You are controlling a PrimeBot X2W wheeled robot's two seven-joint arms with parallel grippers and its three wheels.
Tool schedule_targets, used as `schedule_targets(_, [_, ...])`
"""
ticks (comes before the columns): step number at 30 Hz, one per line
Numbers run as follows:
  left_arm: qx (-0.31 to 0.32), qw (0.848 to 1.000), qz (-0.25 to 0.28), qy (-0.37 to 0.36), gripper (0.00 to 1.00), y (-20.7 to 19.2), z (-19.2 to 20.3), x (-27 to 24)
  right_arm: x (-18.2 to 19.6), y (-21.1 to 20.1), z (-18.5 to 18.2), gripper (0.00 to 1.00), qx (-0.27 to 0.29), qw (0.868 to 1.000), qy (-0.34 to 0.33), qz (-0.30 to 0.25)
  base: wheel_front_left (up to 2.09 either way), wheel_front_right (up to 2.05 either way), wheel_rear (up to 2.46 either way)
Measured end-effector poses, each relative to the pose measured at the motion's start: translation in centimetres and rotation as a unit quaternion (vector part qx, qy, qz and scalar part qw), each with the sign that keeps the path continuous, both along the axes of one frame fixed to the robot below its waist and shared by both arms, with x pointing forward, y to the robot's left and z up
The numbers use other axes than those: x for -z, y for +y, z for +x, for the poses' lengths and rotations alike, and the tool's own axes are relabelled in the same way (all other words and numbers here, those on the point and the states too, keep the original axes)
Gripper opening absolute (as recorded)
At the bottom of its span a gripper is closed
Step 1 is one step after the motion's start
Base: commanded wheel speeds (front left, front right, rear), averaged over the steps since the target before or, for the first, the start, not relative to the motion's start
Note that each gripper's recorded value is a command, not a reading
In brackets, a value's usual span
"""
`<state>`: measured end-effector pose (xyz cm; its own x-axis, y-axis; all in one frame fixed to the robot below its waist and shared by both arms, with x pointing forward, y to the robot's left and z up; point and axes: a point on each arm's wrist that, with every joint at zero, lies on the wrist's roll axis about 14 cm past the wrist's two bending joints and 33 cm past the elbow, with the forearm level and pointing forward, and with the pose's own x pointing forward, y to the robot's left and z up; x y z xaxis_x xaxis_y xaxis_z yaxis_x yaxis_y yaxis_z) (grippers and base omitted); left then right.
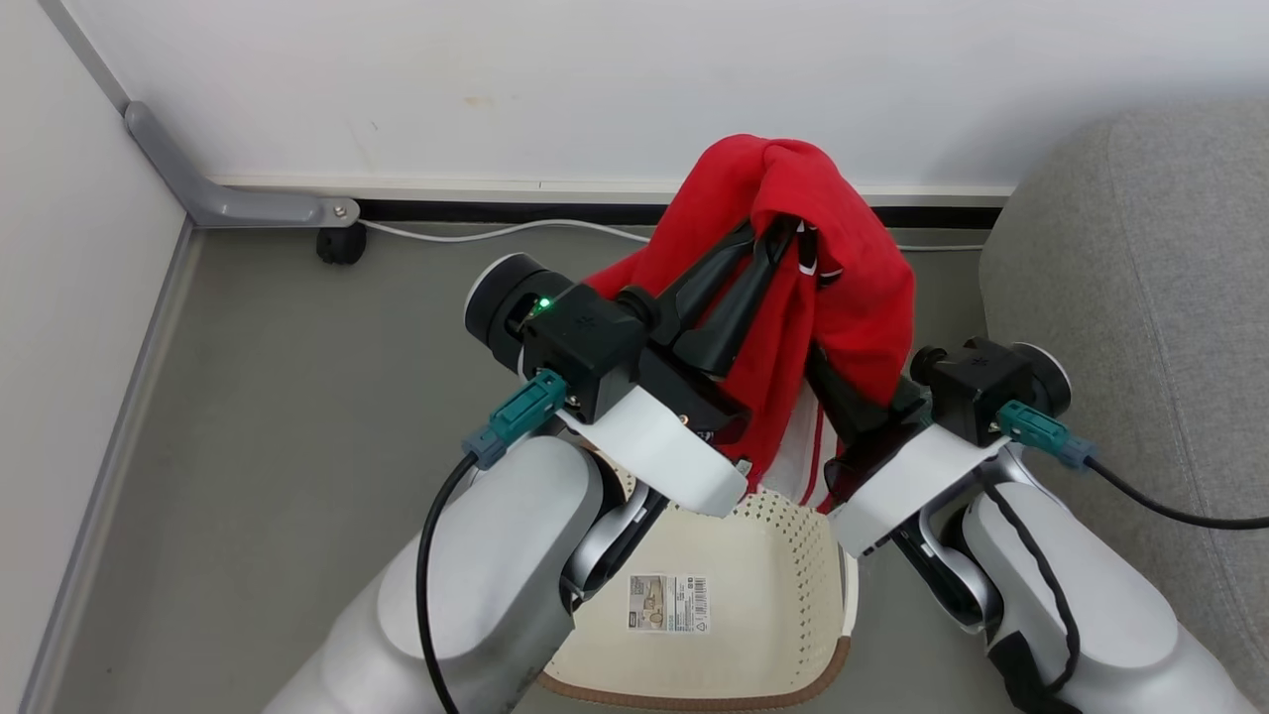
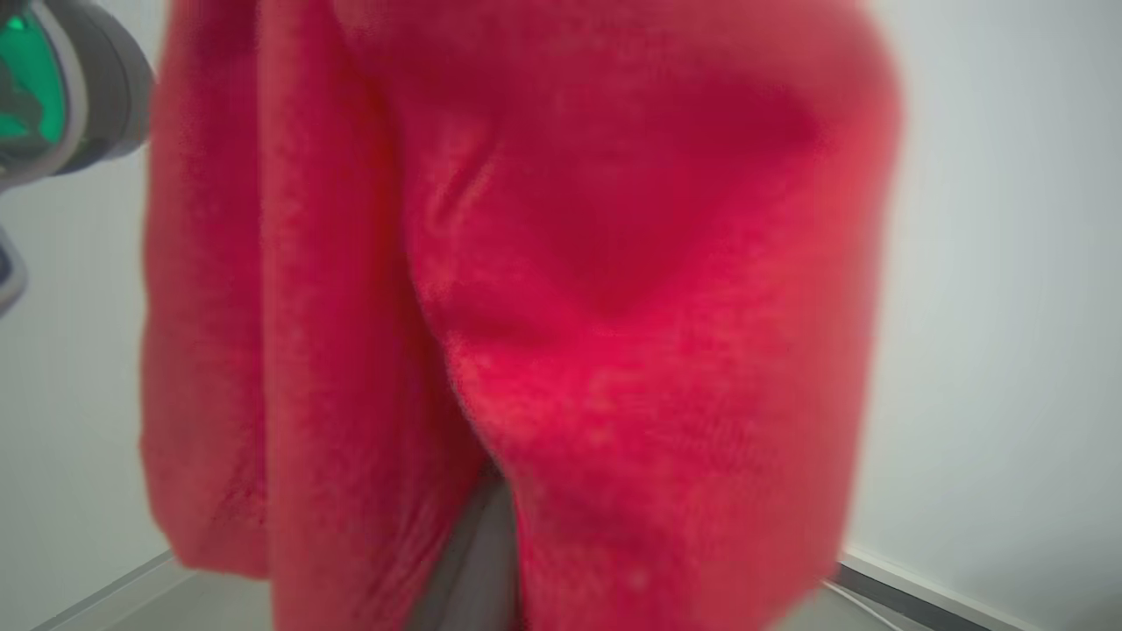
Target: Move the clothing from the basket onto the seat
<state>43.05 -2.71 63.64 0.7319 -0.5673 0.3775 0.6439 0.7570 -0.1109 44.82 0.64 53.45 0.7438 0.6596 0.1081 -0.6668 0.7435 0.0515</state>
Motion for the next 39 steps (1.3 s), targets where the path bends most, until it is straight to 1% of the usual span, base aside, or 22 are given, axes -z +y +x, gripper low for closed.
schedule_targets(3, [0.001, 1.0, 0.001, 0.003, 0.0, -0.1, 0.1, 0.3, -0.2, -0.2, 0.2, 0.0, 0.005, 1.0, 0.001, 0.008, 0.0, 0.0, 0.0])
schedule_targets(4, [0.001, 1.0, 0.001, 0.005, 0.18, -0.2, 0.2, 0.4, -0.4, -0.4, 0.3, 0.0, 0.008, 1.0, -0.002, 0.01, 0.0, 0.0, 0.0])
schedule_targets(5, [0.002, 1.0, 0.001, 0.006, 0.4, -0.3, 0.2, 0.5, -0.7, -0.6, 0.4, 0.0, 0.011, 1.0, -0.004, 0.015, 0.0, 0.0, 0.0])
schedule_targets(6, [0.003, 1.0, 0.001, 0.008, 0.95, -0.3, 0.3, 0.6, -1.0, -0.9, 0.5, 0.0, 0.016, 1.0, -0.006, 0.019, 0.0, 0.0, 0.0])
schedule_targets(7, [0.003, 1.0, 0.001, 0.01, 1.0, -0.4, 0.4, 0.7, -1.2, -1.2, 0.6, 0.0, 0.021, 1.0, -0.008, 0.021, 0.0, 0.0, 0.0])
schedule_targets(13, [-0.001, 1.0, 0.002, 0.021, 1.0, -0.4, 0.9, 1.4, -2.2, -3.4, 1.1, 0.0, 0.051, 0.998, -0.019, 0.036, 0.0, 0.0, 0.0])
schedule_targets(22, [0.016, 0.998, 0.009, 0.058, 1.0, -1.4, 0.8, 4.1, -3.2, -9.2, 1.5, 0.0, 0.13, 0.99, -0.028, 0.055, 0.0, 0.0, 0.0])
schedule_targets(27, [0.035, 0.997, 0.013, 0.072, 1.0, -2.6, 0.3, 5.2, -3.8, -13.1, 1.2, 0.0, 0.183, 0.981, -0.035, 0.061, 0.0, 0.0, 0.0])
schedule_targets(35, [0.083, 0.992, 0.037, 0.089, 1.0, -5.4, -1.2, 7.5, -5.5, -19.8, -0.2, 0.0, 0.269, 0.959, -0.06, 0.069, 0.0, 0.0, 0.0])
schedule_targets(38, [0.1, 0.989, 0.051, 0.096, 1.0, -6.5, -1.8, 8.5, -6.1, -21.9, -1.1, 0.0, 0.297, 0.95, -0.068, 0.072, 0.0, 0.0, 0.0])
schedule_targets(39, [0.1, 0.989, 0.051, 0.096, 1.0, -6.5, -1.8, 8.5, -6.1, -21.9, -1.1, 0.0, 0.297, 0.95, -0.068, 0.072, 0.0, 0.0, 0.0])
